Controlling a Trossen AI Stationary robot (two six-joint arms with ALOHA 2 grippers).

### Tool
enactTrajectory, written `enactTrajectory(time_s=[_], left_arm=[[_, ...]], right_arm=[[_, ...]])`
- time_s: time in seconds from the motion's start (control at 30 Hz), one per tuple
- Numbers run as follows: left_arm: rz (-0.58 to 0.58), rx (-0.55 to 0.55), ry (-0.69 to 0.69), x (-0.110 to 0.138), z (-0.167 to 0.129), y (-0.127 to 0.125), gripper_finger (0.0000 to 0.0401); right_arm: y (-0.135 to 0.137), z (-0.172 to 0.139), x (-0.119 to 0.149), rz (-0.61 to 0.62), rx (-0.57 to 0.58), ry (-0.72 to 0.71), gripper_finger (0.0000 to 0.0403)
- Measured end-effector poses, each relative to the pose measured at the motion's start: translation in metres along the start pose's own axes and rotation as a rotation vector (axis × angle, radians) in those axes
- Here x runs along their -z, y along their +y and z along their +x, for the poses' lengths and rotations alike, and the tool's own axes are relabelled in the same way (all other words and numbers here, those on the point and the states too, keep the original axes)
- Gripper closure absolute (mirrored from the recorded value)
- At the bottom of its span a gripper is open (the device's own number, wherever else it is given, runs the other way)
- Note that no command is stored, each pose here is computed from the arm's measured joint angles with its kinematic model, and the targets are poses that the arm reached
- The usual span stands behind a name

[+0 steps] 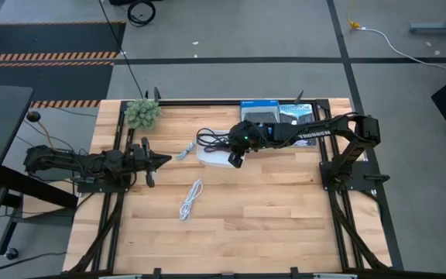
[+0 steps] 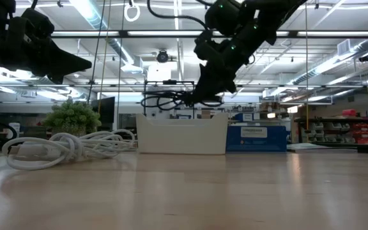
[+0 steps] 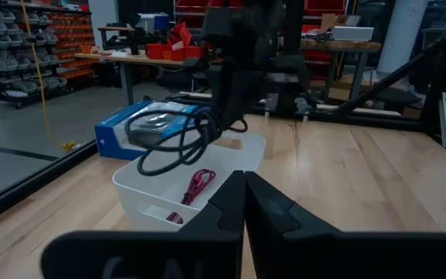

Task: Pick and place USB-C Cables
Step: Put the black charger cable into the white bin

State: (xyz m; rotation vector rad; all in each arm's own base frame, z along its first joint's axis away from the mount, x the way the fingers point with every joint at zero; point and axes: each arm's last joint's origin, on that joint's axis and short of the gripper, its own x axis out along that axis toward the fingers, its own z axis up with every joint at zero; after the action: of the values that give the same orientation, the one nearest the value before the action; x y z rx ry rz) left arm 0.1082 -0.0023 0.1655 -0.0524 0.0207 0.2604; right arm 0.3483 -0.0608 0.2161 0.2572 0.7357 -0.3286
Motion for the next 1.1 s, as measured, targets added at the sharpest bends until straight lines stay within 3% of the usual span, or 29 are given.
enactTrajectory(time_s=[0.5, 0.93, 1.1], left_arm=[[0.000, 0.000, 0.000, 0.000, 0.000, 0.000, 0.0388], [0.000, 0.000, 0.000, 0.000, 0.000, 0.000, 0.0388], [0.000, 0.000, 0.000, 0.000, 0.000, 0.000, 0.0388]], right_arm=[[-0.014, 0.016, 0.044, 0.058, 0.022, 0.006, 0.0343], [-0.025, 0.017, 0.049, 0.071, 0.050, 0.037, 0.0331], [-0.024, 0.017, 0.050, 0.070, 0.034, 0.041, 0.0305]])
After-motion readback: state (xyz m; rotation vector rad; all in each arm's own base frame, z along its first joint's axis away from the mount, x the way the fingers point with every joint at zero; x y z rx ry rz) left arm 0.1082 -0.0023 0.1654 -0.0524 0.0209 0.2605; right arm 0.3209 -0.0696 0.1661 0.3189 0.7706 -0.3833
